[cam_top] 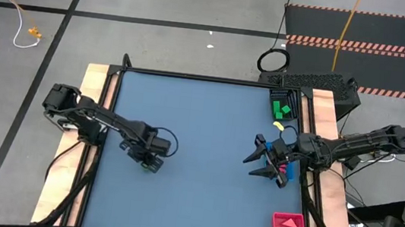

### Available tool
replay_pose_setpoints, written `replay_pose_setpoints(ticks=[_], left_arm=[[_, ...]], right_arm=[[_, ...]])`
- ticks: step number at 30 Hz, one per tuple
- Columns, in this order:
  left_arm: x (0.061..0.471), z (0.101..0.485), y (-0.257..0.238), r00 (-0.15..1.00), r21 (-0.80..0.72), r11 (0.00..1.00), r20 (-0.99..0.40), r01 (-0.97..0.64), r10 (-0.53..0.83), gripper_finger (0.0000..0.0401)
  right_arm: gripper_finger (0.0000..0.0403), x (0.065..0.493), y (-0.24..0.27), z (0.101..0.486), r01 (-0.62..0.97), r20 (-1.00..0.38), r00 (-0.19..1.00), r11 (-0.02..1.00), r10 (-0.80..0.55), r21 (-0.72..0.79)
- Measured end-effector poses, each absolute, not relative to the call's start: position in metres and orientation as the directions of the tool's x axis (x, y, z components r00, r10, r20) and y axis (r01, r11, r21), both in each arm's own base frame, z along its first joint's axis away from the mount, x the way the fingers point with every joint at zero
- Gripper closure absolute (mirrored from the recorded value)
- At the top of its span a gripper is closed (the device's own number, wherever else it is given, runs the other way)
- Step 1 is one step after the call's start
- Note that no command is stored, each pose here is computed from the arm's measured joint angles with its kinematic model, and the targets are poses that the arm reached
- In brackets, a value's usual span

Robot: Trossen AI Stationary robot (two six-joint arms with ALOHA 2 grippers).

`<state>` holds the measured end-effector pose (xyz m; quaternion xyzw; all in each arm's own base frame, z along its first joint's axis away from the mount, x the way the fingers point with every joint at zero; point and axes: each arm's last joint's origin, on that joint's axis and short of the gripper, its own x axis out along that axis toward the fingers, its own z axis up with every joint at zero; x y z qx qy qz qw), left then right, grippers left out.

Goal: Sort & place blocks by color
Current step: Put the green block into the black bin

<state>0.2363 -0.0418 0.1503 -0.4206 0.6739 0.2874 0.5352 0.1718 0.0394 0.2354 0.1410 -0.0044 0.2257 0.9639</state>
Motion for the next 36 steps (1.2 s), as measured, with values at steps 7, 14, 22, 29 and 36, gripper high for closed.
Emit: replay_pose_setpoints(ticks=[7,14,22,29,36], left_arm=[[0.246,0.151,-0.039,0.034,-0.159,0.482,-0.966,-0.862,-0.258,0.0247],[0.257,0.154,-0.039,0.151,-0.274,0.478,-0.948,-0.835,-0.279,0.0247],[0.260,0.155,-0.038,0.178,-0.303,0.442,-0.936,-0.844,-0.303,0.0247],[0.260,0.155,-0.035,0.181,-0.271,0.409,-0.952,-0.871,-0.247,0.0247],[0.266,0.156,-0.036,0.243,-0.319,0.378,-0.941,-0.869,-0.235,0.0247]], right_arm=[[0.0204,0.172,0.039,0.235,-0.436,0.071,0.898,0.858,0.434,0.270],[0.0204,0.172,0.039,0.235,-0.435,0.068,0.899,0.859,0.434,0.271],[0.0204,0.172,0.039,0.235,-0.435,0.067,0.899,0.859,0.434,0.272],[0.0204,0.172,0.039,0.235,-0.435,0.067,0.899,0.859,0.434,0.272],[0.0204,0.172,0.039,0.235,-0.434,0.066,0.899,0.859,0.434,0.272]])
